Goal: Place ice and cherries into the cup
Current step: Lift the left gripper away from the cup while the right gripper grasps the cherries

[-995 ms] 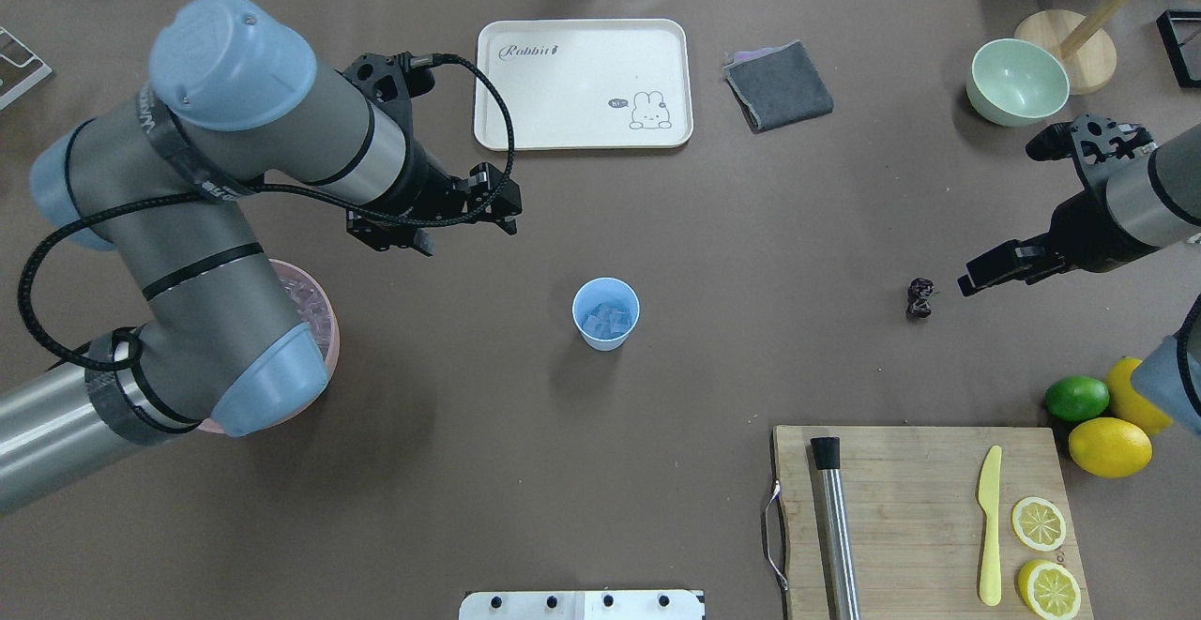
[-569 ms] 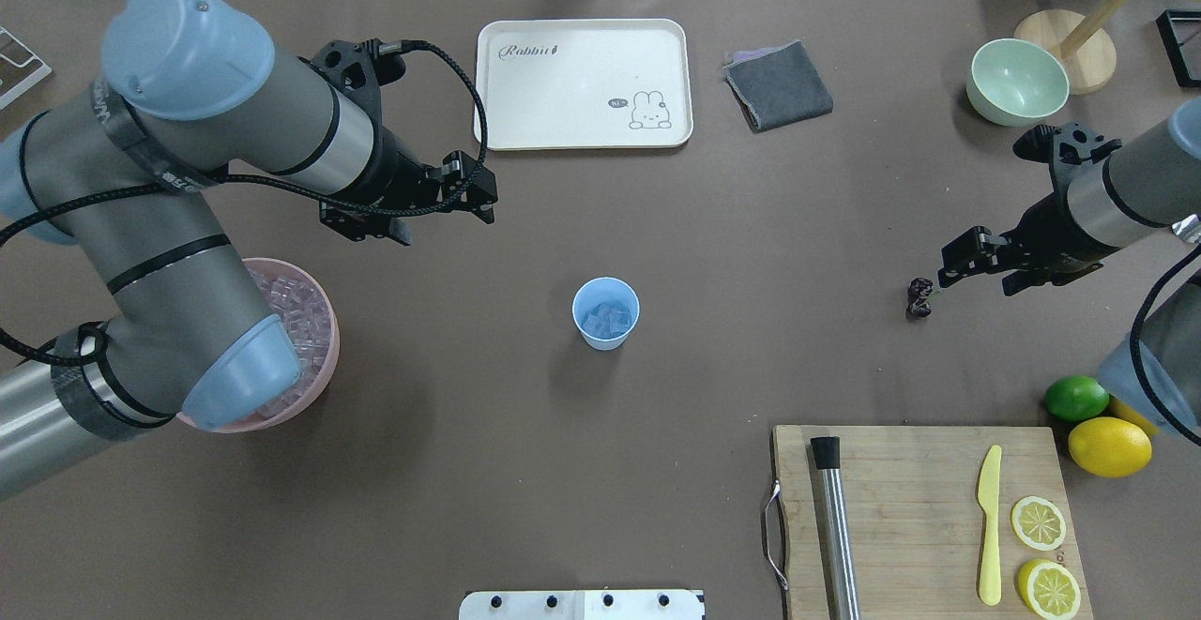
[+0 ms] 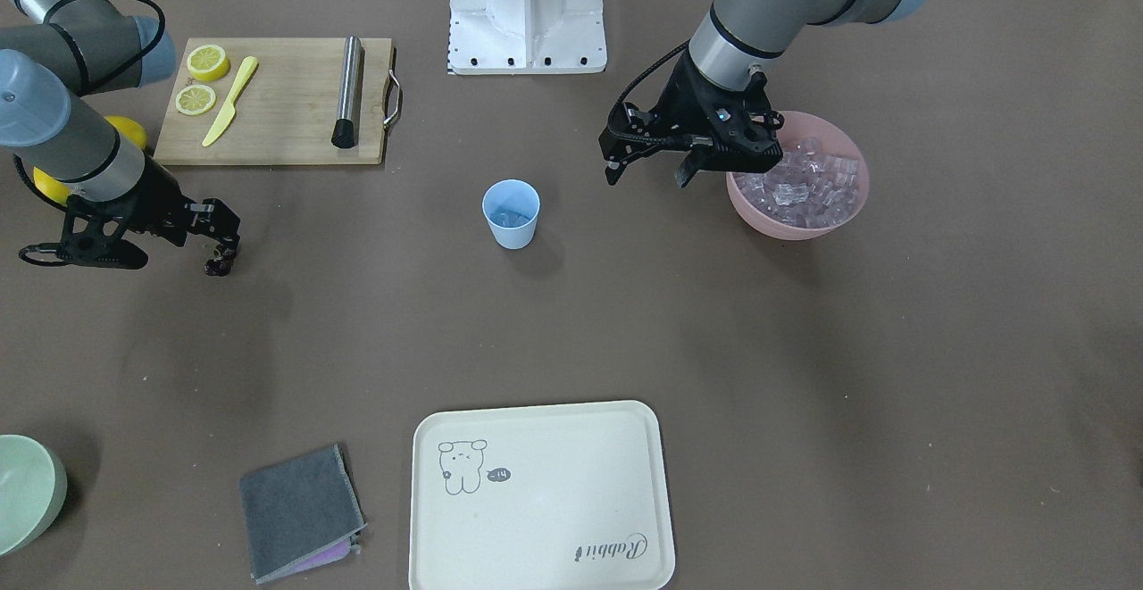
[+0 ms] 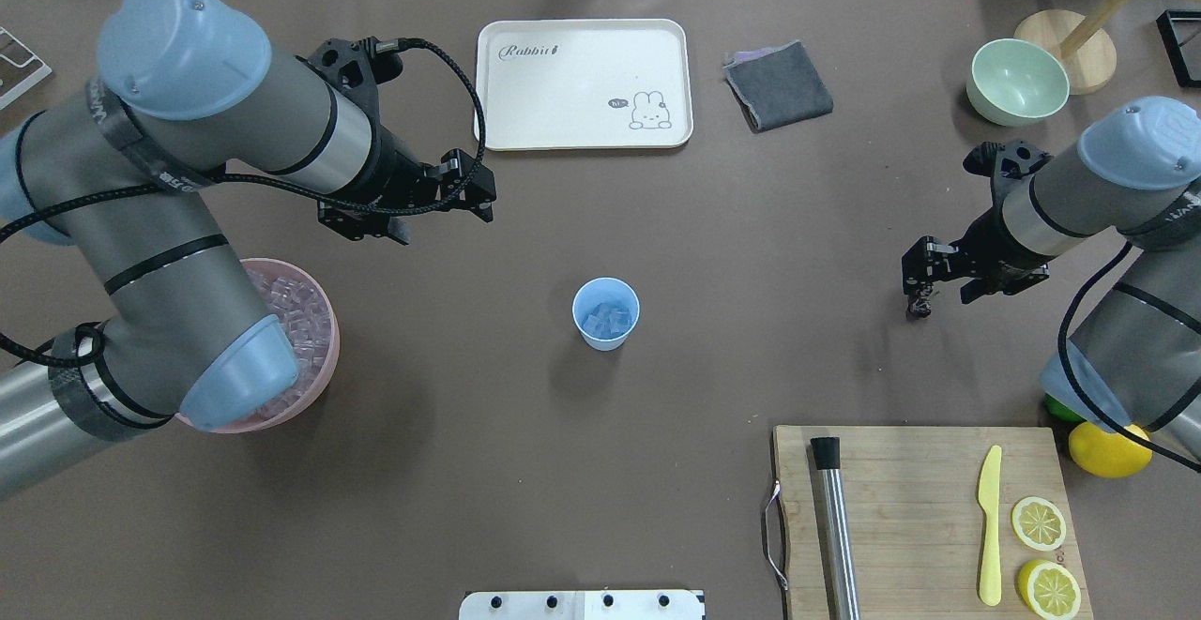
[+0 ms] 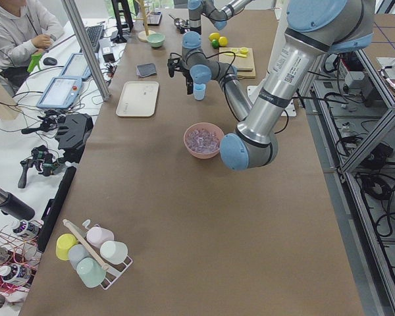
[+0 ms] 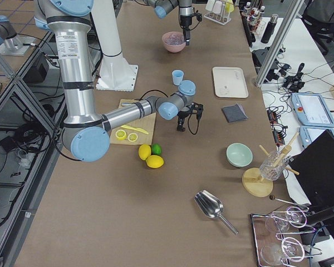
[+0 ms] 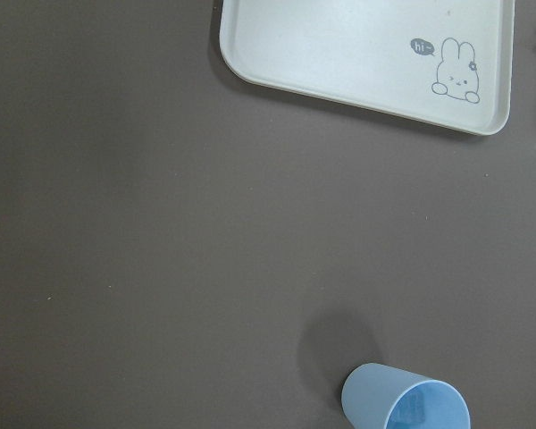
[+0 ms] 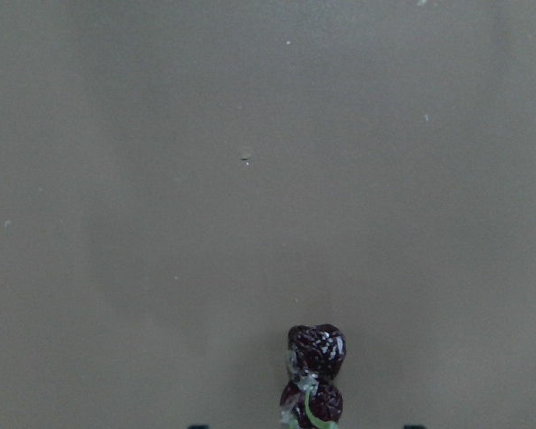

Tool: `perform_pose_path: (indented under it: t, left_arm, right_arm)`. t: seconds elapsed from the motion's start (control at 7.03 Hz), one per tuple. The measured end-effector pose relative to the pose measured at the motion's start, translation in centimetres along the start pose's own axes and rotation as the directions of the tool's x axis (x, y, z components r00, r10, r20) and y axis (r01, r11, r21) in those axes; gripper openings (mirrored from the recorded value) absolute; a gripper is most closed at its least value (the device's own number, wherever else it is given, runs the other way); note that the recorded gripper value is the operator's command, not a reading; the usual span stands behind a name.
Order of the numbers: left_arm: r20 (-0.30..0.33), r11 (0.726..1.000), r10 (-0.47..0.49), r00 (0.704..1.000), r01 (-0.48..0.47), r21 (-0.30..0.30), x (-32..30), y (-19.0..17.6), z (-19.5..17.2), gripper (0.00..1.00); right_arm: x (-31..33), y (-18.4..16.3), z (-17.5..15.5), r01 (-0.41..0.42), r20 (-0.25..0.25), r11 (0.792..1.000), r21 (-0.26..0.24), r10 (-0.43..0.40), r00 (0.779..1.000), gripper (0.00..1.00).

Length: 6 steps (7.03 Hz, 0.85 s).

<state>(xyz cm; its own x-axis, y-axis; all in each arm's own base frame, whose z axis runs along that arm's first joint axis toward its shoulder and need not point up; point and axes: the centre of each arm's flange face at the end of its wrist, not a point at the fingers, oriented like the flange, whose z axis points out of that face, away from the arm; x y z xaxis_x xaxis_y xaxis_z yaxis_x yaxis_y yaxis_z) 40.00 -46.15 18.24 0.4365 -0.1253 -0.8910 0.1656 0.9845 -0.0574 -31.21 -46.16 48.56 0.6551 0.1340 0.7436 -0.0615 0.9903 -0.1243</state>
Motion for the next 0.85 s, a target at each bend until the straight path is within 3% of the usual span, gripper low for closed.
perform_pose_path:
  t: [0.14, 0.28, 0.85]
  left_arm:
    - [0.001, 1.000, 0.000, 1.000, 0.000, 0.000, -0.01, -0.01, 0.02, 0.97]
    - [0.001, 1.000, 0.000, 1.000, 0.000, 0.000, 0.00, 0.02, 0.04, 0.97]
    - [0.002, 1.000, -0.003, 1.000, 0.003, 0.002, -0.14, -0.01, 0.03, 0.97]
  right_arm:
    - [-0.04, 0.17, 0.59, 0.005, -0.006, 1.000, -0.005, -0.005, 1.000, 0.23]
    - [-0.05, 0.31, 0.85, 0.005, -0.010, 1.000, -0.005, -0.005, 1.000, 0.00]
    - [-0.59, 0.50, 0.41, 0.021, -0.001, 1.000, 0.001, -0.021, 1.000, 0.00]
